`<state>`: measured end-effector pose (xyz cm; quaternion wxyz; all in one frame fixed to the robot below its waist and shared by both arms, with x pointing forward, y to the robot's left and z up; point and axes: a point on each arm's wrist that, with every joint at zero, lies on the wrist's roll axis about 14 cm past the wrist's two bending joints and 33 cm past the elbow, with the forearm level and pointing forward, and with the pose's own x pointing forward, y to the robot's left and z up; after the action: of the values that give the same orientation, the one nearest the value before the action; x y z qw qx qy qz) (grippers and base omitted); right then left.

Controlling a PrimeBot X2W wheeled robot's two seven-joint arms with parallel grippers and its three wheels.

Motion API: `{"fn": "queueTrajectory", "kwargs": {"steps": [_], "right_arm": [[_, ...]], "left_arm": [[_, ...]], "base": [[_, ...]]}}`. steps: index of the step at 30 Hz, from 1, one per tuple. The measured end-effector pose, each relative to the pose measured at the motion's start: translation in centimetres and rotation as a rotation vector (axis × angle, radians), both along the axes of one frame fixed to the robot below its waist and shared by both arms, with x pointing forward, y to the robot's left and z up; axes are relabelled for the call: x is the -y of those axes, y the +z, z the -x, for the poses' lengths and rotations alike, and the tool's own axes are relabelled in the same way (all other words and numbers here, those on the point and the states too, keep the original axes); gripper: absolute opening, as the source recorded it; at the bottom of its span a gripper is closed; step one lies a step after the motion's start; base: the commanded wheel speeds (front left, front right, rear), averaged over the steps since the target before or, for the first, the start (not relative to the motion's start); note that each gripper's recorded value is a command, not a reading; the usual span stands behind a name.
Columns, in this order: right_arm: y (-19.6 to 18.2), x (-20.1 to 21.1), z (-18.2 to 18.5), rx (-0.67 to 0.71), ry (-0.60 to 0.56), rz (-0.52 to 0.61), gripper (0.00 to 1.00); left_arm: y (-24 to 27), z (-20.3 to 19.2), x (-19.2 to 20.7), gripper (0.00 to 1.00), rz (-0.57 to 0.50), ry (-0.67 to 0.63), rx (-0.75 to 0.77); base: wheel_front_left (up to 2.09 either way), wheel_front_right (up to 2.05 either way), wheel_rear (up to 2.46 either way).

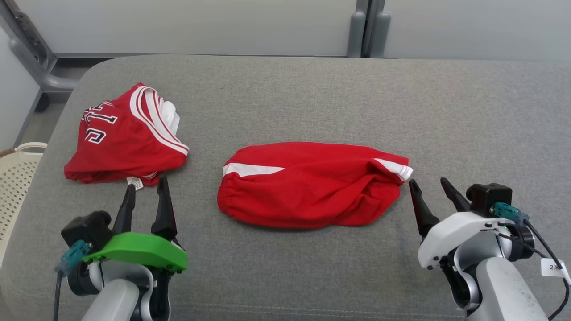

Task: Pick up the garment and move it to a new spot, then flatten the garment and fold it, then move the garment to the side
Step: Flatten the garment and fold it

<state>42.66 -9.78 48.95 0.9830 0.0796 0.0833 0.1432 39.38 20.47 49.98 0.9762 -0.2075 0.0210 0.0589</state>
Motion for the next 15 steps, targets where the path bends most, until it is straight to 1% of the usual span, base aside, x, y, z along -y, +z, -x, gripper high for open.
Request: {"fn": "queueTrajectory", "kwargs": {"steps": [4,7,15], "right_arm": [[-0.4,0.2,-0.4,-0.031,-0.007,0.012,1.00],[-0.7,0.0,-0.9,-0.057,-0.002,0.026,1.00],[-2.8,-0.9,-2.5,-0.159,0.020,0.060,1.00]], "left_arm": [[0.3,1.9,0.0,1.00,0.010,0.006,0.016],[0.7,2.9,0.1,1.00,-0.011,-0.003,0.031],[0.0,4.6,-0.1,1.00,0.004,0.015,-0.003]], "base": [[0.00,0.00,0.00],[0.00,0.00,0.00],[0.00,0.00,0.00]]}}
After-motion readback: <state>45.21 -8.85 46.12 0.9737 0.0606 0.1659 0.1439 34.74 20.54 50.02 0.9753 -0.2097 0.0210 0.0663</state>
